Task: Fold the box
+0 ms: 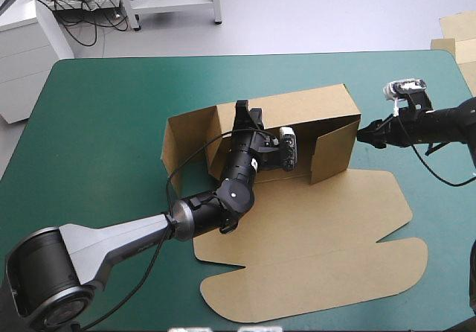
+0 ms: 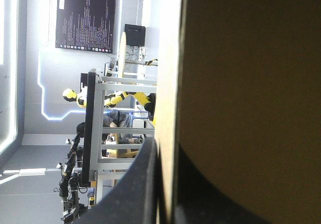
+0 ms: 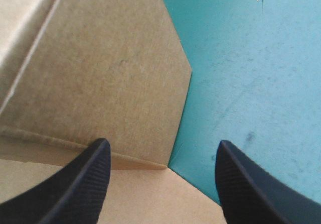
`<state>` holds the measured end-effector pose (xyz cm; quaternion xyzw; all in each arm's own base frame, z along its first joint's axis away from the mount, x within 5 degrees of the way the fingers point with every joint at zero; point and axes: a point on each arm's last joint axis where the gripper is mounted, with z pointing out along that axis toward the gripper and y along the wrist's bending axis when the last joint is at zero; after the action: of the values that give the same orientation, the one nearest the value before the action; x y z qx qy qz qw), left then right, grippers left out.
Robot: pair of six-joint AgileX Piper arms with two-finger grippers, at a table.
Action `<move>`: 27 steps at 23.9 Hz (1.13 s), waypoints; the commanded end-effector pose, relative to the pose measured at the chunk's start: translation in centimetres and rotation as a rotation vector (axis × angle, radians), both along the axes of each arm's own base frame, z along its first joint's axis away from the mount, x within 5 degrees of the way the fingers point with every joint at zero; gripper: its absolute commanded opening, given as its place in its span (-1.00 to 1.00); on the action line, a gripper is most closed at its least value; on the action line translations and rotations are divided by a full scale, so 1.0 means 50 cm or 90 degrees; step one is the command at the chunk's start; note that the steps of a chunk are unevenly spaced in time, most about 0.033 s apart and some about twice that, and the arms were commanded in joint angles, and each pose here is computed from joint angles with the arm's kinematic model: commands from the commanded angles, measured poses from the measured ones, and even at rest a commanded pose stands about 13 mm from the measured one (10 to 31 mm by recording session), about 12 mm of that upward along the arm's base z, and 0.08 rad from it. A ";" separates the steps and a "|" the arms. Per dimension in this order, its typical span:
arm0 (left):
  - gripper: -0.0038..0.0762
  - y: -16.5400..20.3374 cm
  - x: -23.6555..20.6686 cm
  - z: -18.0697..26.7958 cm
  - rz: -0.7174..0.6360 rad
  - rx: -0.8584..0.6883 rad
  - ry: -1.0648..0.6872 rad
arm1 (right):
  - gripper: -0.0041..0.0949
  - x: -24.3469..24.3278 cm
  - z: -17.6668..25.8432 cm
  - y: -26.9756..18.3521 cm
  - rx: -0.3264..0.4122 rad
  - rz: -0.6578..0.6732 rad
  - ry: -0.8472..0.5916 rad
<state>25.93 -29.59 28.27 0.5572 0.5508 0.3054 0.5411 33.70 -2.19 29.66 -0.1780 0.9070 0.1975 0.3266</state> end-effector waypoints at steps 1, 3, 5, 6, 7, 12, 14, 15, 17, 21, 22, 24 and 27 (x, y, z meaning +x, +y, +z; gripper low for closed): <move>-0.93 0.005 -0.010 0.045 -0.003 -0.041 -0.020 | 0.22 -0.012 0.048 0.008 0.002 0.025 -0.073; -0.93 0.005 -0.010 0.045 -0.003 -0.041 -0.020 | 0.22 -0.011 0.049 0.009 -0.009 0.043 -0.091; -0.93 0.005 -0.010 0.045 -0.003 -0.041 -0.020 | 0.22 -0.013 0.051 0.012 -0.024 0.082 -0.113; -0.93 0.005 -0.010 0.045 -0.003 -0.041 -0.020 | 0.22 -0.014 0.050 0.013 -0.025 0.093 -0.114; -0.93 0.005 -0.010 0.045 -0.003 -0.041 -0.020 | 0.22 -0.015 0.050 0.014 -0.027 0.102 -0.114; -0.93 0.006 -0.010 0.045 -0.002 -0.041 -0.020 | 0.22 -0.026 0.047 0.021 -0.032 0.160 -0.107; -0.93 0.005 -0.010 0.045 -0.004 -0.035 -0.021 | 0.22 -0.027 0.046 0.022 -0.034 0.168 -0.105; -0.93 0.005 -0.010 0.045 -0.004 -0.035 -0.021 | 0.22 -0.029 0.045 0.022 -0.037 0.172 -0.102; -0.93 0.005 -0.010 0.045 -0.006 -0.027 -0.023 | 0.22 -0.031 0.041 0.019 -0.054 0.180 -0.091; -0.93 0.005 -0.010 0.044 -0.008 -0.027 -0.023 | 0.22 -0.034 0.039 0.018 -0.057 0.186 -0.079; -0.93 0.005 -0.011 0.044 -0.009 -0.027 -0.022 | 0.22 -0.034 0.039 0.020 -0.057 0.188 -0.079; -0.93 0.003 -0.011 0.044 -0.015 -0.027 -0.019 | 0.22 -0.033 0.040 0.023 -0.055 0.191 -0.086; -0.93 0.001 -0.012 0.043 -0.021 -0.028 -0.016 | 0.22 -0.025 0.038 0.036 -0.047 0.212 -0.111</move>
<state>25.93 -29.58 28.27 0.5631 0.5452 0.3114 0.5373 32.57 -1.30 29.34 -0.3390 0.8664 0.1960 0.3099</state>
